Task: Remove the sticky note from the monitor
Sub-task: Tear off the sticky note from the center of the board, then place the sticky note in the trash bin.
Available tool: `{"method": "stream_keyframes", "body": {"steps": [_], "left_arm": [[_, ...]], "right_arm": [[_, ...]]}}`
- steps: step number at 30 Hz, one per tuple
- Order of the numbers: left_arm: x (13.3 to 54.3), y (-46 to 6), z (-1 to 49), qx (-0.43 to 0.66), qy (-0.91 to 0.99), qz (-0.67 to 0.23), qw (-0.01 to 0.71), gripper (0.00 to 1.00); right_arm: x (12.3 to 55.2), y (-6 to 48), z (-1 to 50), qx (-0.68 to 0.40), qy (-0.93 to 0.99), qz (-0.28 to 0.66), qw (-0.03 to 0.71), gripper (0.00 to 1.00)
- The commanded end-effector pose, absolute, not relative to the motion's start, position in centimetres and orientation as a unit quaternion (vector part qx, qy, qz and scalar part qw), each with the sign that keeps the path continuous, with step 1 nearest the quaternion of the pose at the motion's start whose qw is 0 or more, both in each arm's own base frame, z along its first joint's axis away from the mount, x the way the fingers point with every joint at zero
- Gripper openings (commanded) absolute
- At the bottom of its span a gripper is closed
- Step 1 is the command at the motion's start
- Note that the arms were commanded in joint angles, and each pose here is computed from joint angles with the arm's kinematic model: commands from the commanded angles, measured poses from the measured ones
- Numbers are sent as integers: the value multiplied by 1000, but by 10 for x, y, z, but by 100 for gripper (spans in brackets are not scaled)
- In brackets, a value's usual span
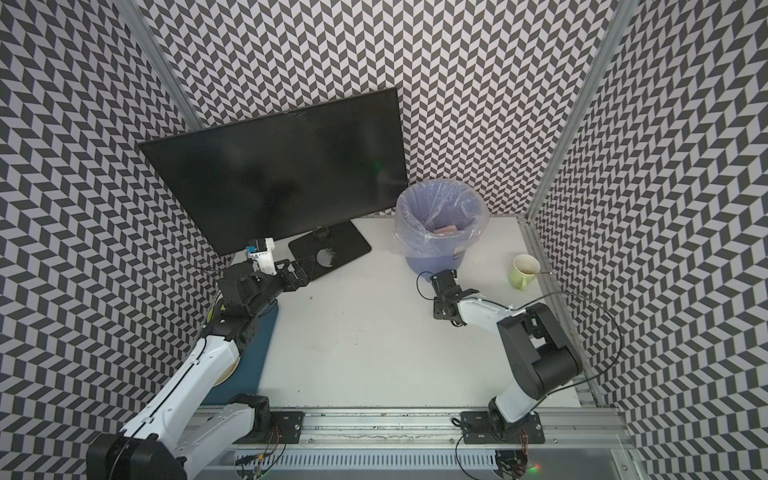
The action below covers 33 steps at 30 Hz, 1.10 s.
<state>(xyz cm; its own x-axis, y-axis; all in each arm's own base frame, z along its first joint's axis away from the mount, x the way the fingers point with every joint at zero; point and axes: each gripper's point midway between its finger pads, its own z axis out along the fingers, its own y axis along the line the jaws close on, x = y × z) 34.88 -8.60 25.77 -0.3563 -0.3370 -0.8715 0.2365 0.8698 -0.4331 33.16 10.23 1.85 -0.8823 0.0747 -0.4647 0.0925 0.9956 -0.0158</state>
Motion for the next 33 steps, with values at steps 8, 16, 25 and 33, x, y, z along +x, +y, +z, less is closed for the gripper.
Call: {"method": "stream_keyframes", "body": {"steps": [8,16,25,33], "left_arm": [[352,-90,274,-18,772,-257,582,100],[353,-90,274,-17,773,-256,580,100],[350,-88,282,-20,767,-255,588,100],[348,-87,288,-20,763,-256,593,100]], "right_arm": [[317,94,-20,61,982,-31,178,5],[335,104,16,62,970,5,234,0],[343,93,174,79,918,36,387,0],[355,136,336,16,832,155,532,0]]}}
